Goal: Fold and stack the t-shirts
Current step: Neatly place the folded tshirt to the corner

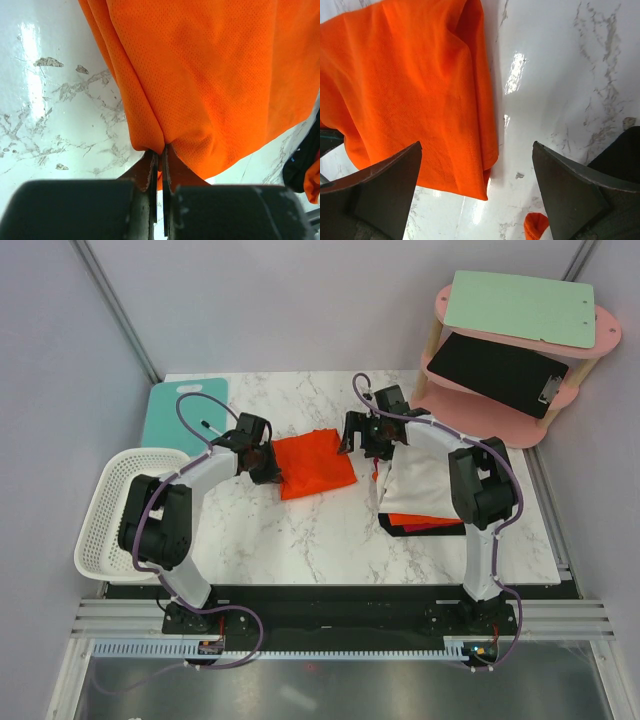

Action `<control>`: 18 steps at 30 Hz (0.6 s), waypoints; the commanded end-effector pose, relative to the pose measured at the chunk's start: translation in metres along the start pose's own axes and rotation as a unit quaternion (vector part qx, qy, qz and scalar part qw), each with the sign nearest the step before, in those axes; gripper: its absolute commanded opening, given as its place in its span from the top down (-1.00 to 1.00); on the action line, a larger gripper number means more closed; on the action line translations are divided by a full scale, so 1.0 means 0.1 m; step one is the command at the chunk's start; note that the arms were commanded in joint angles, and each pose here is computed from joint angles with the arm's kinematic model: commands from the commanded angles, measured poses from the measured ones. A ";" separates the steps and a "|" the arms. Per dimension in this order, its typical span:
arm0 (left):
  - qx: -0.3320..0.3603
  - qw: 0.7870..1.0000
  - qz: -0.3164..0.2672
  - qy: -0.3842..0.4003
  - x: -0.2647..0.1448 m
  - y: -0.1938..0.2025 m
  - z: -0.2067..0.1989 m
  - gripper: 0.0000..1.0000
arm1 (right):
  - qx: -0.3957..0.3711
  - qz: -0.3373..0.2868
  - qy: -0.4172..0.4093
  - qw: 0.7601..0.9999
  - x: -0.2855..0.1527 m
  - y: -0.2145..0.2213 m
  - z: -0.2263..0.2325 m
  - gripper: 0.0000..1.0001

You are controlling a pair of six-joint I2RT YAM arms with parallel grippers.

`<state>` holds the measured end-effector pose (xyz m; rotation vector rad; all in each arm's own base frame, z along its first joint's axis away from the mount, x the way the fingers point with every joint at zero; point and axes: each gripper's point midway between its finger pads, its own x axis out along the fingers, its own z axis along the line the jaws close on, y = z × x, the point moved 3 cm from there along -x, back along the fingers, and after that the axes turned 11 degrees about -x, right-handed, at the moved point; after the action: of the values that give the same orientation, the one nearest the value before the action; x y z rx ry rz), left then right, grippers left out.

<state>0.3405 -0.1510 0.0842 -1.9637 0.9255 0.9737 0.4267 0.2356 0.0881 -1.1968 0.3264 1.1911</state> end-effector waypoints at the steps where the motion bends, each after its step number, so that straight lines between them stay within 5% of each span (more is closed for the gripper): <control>1: 0.011 1.000 0.005 -0.008 0.01 0.01 0.06 0.96 | 0.006 0.036 -0.007 0.999 0.12 0.23 0.07 -0.96; 16: 0.009 1.000 0.016 -0.022 0.07 0.10 0.16 0.96 | -0.014 0.102 0.004 0.995 0.56 0.70 0.44 -0.94; 18: 0.009 0.999 0.017 -0.026 0.08 0.12 0.18 0.96 | -0.018 0.108 0.000 0.994 0.59 0.74 0.49 -0.50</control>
<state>0.3309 -0.1479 0.0710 -1.9361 0.9413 1.0263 0.3896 0.2985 0.0628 -1.2270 0.3225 1.3201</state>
